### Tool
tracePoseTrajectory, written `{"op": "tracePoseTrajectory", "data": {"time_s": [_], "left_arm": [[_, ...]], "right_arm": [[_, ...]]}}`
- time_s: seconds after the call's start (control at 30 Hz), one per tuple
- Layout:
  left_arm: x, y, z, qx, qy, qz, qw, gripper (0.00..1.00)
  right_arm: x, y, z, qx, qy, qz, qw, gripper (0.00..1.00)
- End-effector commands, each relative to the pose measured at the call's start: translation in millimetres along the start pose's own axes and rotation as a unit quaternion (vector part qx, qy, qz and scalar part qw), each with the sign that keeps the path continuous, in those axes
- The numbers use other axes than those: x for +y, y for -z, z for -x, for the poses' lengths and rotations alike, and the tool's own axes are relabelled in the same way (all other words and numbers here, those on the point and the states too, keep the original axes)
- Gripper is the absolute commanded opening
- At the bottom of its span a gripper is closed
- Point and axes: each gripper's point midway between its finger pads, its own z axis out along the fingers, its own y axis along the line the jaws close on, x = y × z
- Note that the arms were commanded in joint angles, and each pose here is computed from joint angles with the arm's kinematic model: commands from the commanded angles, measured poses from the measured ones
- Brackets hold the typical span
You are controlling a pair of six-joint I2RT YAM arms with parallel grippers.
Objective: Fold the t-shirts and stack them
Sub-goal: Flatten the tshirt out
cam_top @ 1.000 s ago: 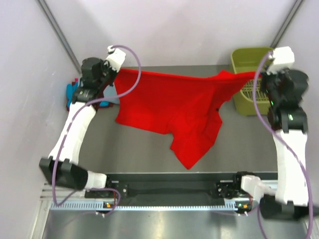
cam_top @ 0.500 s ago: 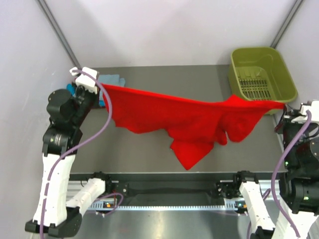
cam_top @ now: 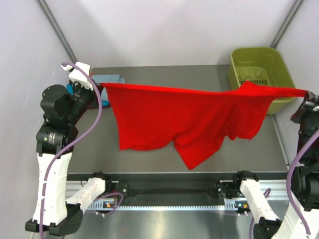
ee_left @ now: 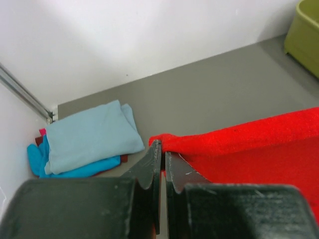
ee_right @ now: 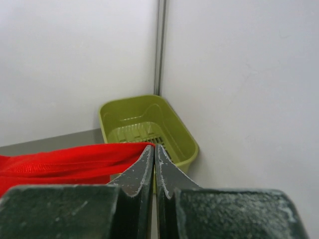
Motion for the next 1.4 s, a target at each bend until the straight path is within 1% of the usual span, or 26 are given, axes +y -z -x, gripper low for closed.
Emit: {"op": "tracePoseTrajectory", "data": {"time_s": [0.0, 0.1, 0.17, 0.3, 0.43, 0.47, 0.53, 0.6, 0.63, 0.77, 0.83, 0.87, 0.9, 0.93, 0.97, 1.0, 1.03, 1.07, 1.1, 1.13, 1.2, 1.23, 1.27, 1.3, 1.33, 1.37], "left_arm": [[9.2, -1.3, 14.7, -0.018, 0.015, 0.022, 0.999, 0.00], [9.2, -11.9, -0.7, -0.001, 0.018, 0.019, 1.000, 0.00], [9.2, -20.0, -12.5, 0.013, 0.024, 0.018, 0.999, 0.00], [8.5, -31.1, -15.9, 0.019, 0.026, 0.012, 0.999, 0.00], [7.1, -20.8, 4.6, 0.001, 0.009, 0.007, 1.000, 0.00], [7.1, -13.5, 8.7, -0.004, 0.003, 0.009, 1.000, 0.00], [7.5, 0.9, 20.1, -0.015, -0.002, 0.015, 1.000, 0.00], [4.4, 22.0, 20.5, -0.009, -0.013, 0.014, 1.000, 0.00], [3.6, 34.0, 27.0, -0.015, -0.021, 0.015, 1.000, 0.00], [4.0, 71.7, 19.9, 0.005, -0.047, 0.029, 0.998, 0.00], [8.8, 73.2, 13.2, 0.016, -0.045, 0.044, 0.998, 0.00], [11.8, 69.3, 13.1, 0.015, -0.050, 0.049, 0.997, 0.00], [18.7, 63.2, 22.4, -0.006, -0.055, 0.066, 0.996, 0.00], [23.2, 48.0, 13.7, -0.001, -0.057, 0.071, 0.996, 0.00], [27.5, 31.5, 7.8, 0.005, -0.065, 0.073, 0.995, 0.00], [35.6, 11.9, 6.3, -0.003, -0.068, 0.087, 0.994, 0.00], [38.8, -2.5, 0.2, 0.004, -0.071, 0.088, 0.994, 0.00], [42.7, -28.5, -14.6, 0.028, -0.075, 0.084, 0.993, 0.00], [51.1, -43.9, -27.9, 0.044, -0.074, 0.100, 0.991, 0.00], [58.2, -59.0, -26.7, 0.035, -0.076, 0.114, 0.990, 0.00], [63.5, -98.7, -59.5, 0.067, -0.087, 0.107, 0.988, 0.00], [65.9, -115.0, -58.4, 0.052, -0.092, 0.107, 0.989, 0.00], [68.2, -140.4, -82.4, 0.079, -0.095, 0.099, 0.987, 0.00], [70.2, -154.2, -90.1, 0.086, -0.096, 0.097, 0.987, 0.00], [72.7, -167.9, -98.3, 0.094, -0.096, 0.096, 0.986, 0.00], [75.4, -192.4, -124.2, 0.122, -0.094, 0.091, 0.984, 0.00]], "right_arm": [[-10.5, -10.5, -6.0, 0.010, 0.002, -0.039, 0.999, 0.00], [-6.9, -16.3, -37.1, 0.048, 0.022, -0.035, 0.998, 0.00], [-12.9, -18.5, -56.0, 0.071, 0.045, -0.053, 0.995, 0.00], [-15.7, -21.3, -71.5, 0.094, 0.062, -0.062, 0.992, 0.00], [-11.4, -12.8, -40.2, 0.070, 0.043, -0.040, 0.996, 0.00], [-13.3, -1.9, -26.2, 0.062, 0.038, -0.035, 0.997, 0.00], [-5.6, 15.7, -0.8, 0.036, 0.026, 0.003, 0.999, 0.00], [2.1, 33.0, 3.3, 0.042, 0.031, 0.040, 0.998, 0.00], [6.7, 46.6, 18.1, 0.021, 0.030, 0.065, 0.997, 0.00], [8.8, 71.1, 10.6, 0.060, 0.037, 0.090, 0.993, 0.00], [3.7, 67.1, 6.2, 0.069, 0.042, 0.074, 0.994, 0.00], [2.2, 59.9, 11.3, 0.057, 0.042, 0.066, 0.995, 0.00], [1.5, 52.6, 12.5, 0.051, 0.043, 0.059, 0.996, 0.00], [4.0, 34.0, -1.9, 0.070, 0.047, 0.051, 0.995, 0.00], [5.8, 17.1, 10.4, 0.040, 0.040, 0.044, 0.997, 0.00], [8.3, 1.0, 8.0, 0.040, 0.038, 0.039, 0.998, 0.00], [15.2, -27.6, -4.3, 0.061, 0.042, 0.038, 0.997, 0.00], [17.0, -47.1, 2.1, 0.048, 0.039, 0.029, 0.998, 0.00], [18.0, -62.8, 0.2, 0.051, 0.040, 0.021, 0.998, 0.00], [23.2, -90.9, -12.9, 0.073, 0.049, 0.016, 0.996, 0.00], [27.8, -121.8, -11.8, 0.060, 0.051, 0.008, 0.997, 0.00], [35.8, -147.4, -28.4, 0.080, 0.058, 0.012, 0.995, 0.00], [39.3, -162.6, -28.7, 0.073, 0.057, 0.010, 0.996, 0.00], [48.7, -188.8, -52.0, 0.099, 0.062, 0.015, 0.993, 0.00], [53.1, -202.3, -59.7, 0.106, 0.064, 0.017, 0.992, 0.00], [57.6, -214.9, -67.9, 0.111, 0.064, 0.019, 0.992, 0.00]]}}
